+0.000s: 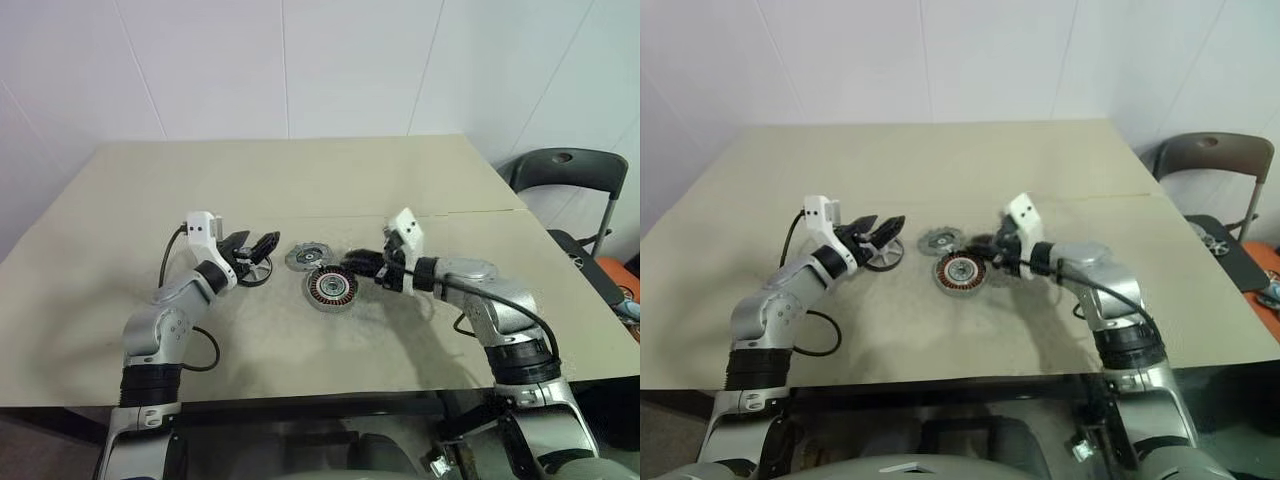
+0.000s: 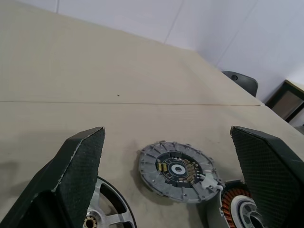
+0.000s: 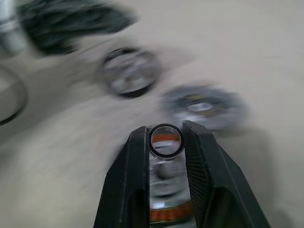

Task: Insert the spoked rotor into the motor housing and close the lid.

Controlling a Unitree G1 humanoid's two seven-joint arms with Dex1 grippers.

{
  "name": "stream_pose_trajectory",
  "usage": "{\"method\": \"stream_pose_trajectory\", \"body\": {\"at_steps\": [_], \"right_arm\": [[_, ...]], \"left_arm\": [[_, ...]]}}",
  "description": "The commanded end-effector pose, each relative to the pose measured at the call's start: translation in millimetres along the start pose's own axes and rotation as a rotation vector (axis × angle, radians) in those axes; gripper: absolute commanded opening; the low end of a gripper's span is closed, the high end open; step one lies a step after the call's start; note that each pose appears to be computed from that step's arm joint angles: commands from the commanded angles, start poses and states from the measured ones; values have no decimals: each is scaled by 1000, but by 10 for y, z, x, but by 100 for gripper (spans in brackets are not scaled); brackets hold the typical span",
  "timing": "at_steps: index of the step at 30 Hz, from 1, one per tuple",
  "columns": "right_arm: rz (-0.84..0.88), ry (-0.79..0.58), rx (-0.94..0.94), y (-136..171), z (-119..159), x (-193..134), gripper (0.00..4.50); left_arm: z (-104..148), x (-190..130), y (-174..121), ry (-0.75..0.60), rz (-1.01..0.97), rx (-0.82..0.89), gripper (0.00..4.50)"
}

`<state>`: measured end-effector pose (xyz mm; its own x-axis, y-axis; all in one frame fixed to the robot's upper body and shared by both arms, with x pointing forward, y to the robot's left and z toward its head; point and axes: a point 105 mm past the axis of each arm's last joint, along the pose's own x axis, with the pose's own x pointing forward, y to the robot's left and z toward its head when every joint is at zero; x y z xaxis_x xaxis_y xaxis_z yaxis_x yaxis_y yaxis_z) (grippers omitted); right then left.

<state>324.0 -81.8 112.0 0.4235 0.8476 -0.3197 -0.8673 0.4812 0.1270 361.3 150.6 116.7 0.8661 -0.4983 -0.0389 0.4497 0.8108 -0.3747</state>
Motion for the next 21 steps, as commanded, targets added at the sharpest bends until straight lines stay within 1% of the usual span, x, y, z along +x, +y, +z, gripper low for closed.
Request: {"method": "stream_pose_trajectory", "body": {"at_steps": [1,8,12,21], "right_arm": [[40,21,-64,80,23,30,65],[22,60,-107,3,-68,129,65],[12,78,-123,-49,-101,157,65],[-19,69,-129,-127,-90,239,65]], "left_arm": [[183,4,-81,-51,-28,38,450],[189,-23,-86,-53,-27,38,450],[182,-44,-139,-45,-57,46,450],[155,-37,-133,-39,-55,47,450]]}}
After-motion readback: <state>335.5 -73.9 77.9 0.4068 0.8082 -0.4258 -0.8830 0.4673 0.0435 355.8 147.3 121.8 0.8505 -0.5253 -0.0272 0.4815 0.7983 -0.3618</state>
